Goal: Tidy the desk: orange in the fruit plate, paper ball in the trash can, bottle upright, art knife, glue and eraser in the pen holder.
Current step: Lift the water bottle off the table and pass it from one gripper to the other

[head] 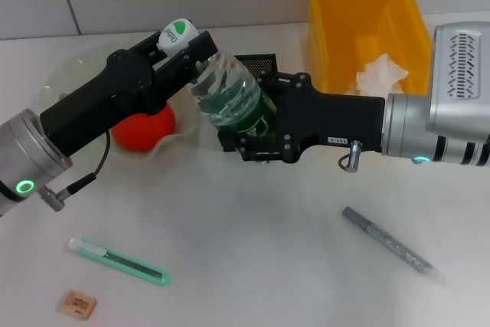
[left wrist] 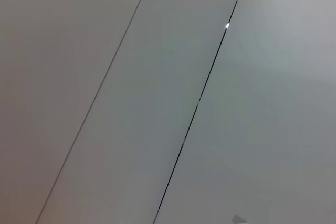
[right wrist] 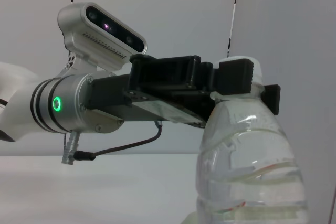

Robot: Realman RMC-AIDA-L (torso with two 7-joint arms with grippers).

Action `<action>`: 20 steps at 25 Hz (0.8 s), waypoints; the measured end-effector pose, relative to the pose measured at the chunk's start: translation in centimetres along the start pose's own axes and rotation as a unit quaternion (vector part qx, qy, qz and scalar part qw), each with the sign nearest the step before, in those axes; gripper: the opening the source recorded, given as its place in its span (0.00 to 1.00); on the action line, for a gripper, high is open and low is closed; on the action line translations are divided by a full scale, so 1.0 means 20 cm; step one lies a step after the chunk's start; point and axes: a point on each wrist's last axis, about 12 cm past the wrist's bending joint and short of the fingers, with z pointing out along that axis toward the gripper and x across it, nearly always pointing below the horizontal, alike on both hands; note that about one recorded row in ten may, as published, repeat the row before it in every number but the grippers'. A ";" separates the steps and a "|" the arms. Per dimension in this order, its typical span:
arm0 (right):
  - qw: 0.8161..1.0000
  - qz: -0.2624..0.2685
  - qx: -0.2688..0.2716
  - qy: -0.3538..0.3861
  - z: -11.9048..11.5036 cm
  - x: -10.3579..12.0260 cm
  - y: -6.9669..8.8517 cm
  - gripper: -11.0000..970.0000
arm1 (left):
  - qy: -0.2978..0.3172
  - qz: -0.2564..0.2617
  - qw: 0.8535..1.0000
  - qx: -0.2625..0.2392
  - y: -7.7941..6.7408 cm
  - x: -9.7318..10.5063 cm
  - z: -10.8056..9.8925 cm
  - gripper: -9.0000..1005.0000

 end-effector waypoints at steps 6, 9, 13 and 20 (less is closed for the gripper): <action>1.000 -0.001 0.000 0.000 0.00 0.00 0.00 0.79 | 0.002 0.004 1.000 0.002 0.00 0.00 0.01 0.43; 1.000 -0.001 0.000 -0.001 0.00 0.00 0.00 0.79 | 0.002 0.007 1.000 0.003 0.00 0.00 0.01 0.43; 1.000 -0.001 0.000 -0.001 0.00 0.00 0.00 0.79 | 0.002 0.011 1.000 0.005 0.00 0.00 0.01 0.44; 1.000 0.002 -0.002 0.003 0.01 0.01 0.00 0.79 | 0.000 0.011 1.000 0.004 0.00 0.00 0.00 0.44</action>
